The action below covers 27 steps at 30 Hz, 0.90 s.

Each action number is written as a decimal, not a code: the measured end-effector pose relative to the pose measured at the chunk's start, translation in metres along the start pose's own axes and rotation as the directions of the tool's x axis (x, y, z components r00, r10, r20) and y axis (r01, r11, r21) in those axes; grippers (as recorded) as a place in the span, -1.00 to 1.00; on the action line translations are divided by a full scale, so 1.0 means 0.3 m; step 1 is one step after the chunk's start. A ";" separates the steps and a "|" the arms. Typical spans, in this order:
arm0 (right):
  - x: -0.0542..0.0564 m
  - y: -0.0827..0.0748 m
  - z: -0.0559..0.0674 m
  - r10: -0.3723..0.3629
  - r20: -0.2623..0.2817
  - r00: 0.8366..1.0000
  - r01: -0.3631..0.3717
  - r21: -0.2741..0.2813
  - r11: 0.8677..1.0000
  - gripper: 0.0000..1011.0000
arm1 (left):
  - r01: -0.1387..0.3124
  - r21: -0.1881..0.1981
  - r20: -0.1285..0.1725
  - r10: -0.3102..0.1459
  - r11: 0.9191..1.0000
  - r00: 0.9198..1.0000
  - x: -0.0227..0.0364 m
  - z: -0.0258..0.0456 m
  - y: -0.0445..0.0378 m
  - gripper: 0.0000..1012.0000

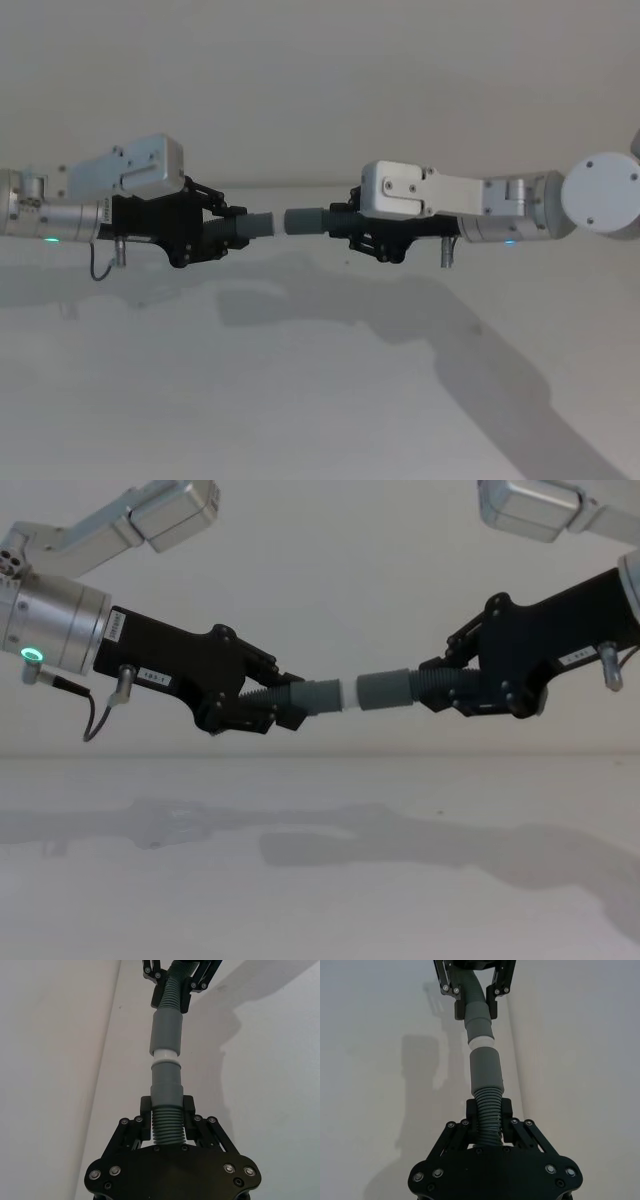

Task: Use both hands to pick up one end of the pipe from the table, align the ends, and insert them.

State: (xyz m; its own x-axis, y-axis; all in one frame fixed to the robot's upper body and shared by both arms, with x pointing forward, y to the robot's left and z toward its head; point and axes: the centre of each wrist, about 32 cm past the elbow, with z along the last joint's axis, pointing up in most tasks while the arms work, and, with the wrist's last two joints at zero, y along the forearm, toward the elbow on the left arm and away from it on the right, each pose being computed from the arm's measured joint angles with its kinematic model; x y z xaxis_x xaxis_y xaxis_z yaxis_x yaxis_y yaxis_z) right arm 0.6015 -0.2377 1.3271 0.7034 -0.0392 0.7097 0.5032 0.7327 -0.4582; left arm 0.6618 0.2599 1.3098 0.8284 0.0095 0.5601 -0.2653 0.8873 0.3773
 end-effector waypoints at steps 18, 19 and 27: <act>0.003 0.004 0.002 0.000 -0.020 1.000 0.001 0.034 0.999 -0.52 | 0.000 0.002 0.000 0.000 1.000 1.000 0.000 -0.001 0.002 -0.35; 0.003 0.004 0.002 0.000 -0.020 1.000 0.001 0.034 0.999 -0.52 | 0.000 0.002 0.000 0.000 1.000 1.000 0.000 -0.001 0.002 -0.35; 0.004 0.005 0.003 0.001 -0.023 1.000 0.000 0.040 0.999 -0.52 | -0.001 0.002 0.000 0.001 1.000 1.000 0.000 -0.001 0.003 -0.35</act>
State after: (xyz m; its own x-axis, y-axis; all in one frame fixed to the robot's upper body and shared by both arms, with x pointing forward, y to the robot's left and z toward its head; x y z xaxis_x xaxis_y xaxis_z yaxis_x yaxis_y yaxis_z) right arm 0.6025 -0.2361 1.3278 0.7151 -0.0544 0.6969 0.4828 0.7593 -0.4362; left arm 0.6618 0.2609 1.3099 0.8283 0.0104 0.5602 -0.2671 0.8863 0.3785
